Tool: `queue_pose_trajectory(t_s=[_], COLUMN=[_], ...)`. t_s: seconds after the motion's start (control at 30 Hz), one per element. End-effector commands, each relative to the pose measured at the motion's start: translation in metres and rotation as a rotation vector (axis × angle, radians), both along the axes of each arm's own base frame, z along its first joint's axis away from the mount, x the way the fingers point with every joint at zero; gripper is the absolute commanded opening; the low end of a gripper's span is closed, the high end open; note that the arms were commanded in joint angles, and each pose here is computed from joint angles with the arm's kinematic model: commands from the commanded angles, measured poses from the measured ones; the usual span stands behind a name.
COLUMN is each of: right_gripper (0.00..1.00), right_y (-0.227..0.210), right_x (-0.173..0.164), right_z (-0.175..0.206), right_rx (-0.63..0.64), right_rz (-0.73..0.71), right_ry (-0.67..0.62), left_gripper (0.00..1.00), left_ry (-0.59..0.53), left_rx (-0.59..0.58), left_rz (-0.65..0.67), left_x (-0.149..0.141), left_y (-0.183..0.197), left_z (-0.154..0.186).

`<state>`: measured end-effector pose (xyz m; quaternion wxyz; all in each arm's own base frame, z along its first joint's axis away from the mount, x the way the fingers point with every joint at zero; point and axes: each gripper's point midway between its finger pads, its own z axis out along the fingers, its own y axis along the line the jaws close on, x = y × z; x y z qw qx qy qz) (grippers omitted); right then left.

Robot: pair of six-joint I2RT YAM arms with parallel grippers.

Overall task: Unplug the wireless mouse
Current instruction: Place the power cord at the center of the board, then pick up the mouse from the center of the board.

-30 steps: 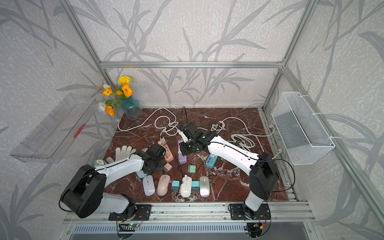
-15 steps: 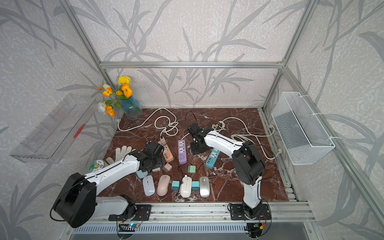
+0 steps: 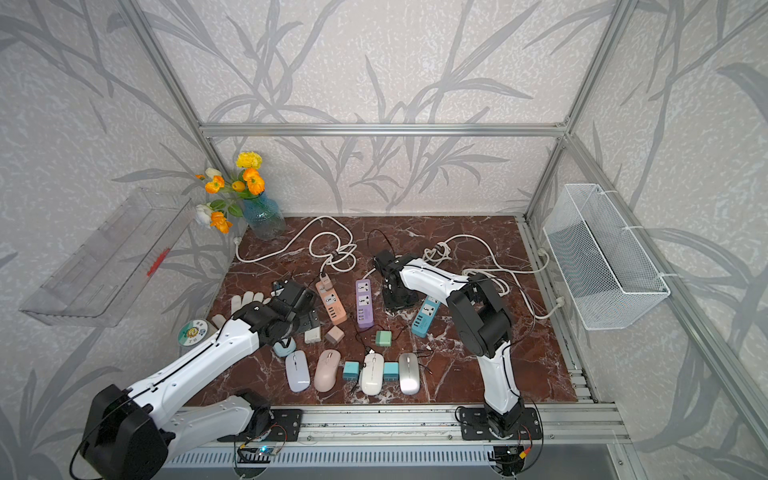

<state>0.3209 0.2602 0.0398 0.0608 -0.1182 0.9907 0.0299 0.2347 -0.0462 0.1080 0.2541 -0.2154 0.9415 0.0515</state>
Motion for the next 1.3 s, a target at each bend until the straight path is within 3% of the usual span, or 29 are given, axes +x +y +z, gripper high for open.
queue_pose_trajectory(t_s=[0.0,0.13,0.27,0.47,0.6,0.77,0.93,1.27], right_gripper=[0.33,0.34,0.35,0.35,0.35,0.35,0.35,0.37], right_y=[-0.005,0.007,0.011,0.029,0.062,0.096,0.131,0.193], right_x=[0.002,0.001,0.001,-0.003,-0.014,-0.025,-0.009,0.018], right_z=[0.025,0.058,0.088,0.118,0.137,0.142,0.125,0.094], right_rx=[0.022,0.144,0.231,0.383,0.532,0.472,0.516,0.342], right_rz=[-0.003,0.054,0.098,0.157,0.298,0.422,0.406,0.462], right_ry=[-0.041,-0.128,-0.219,-0.297,-0.311,-0.356,-0.324,-0.365], left_gripper=[1.00,1.00,1.00,1.00,0.89,0.86,0.86,0.67], left_ry=[0.027,0.087,0.123,0.000,-0.001,0.094,0.028,-0.020], left_rx=[0.095,0.134,0.076,-0.047,-0.104,-0.030,-0.103,-0.258], left_rz=[0.141,0.237,0.256,0.129,0.097,0.153,0.130,0.162], left_x=[-0.022,-0.041,-0.046,-0.002,0.022,0.014,0.033,0.064], left_y=[0.034,0.055,0.060,0.041,0.033,0.047,0.036,0.032], left_z=[0.008,0.004,-0.009,0.000,-0.002,-0.009,-0.013,-0.023])
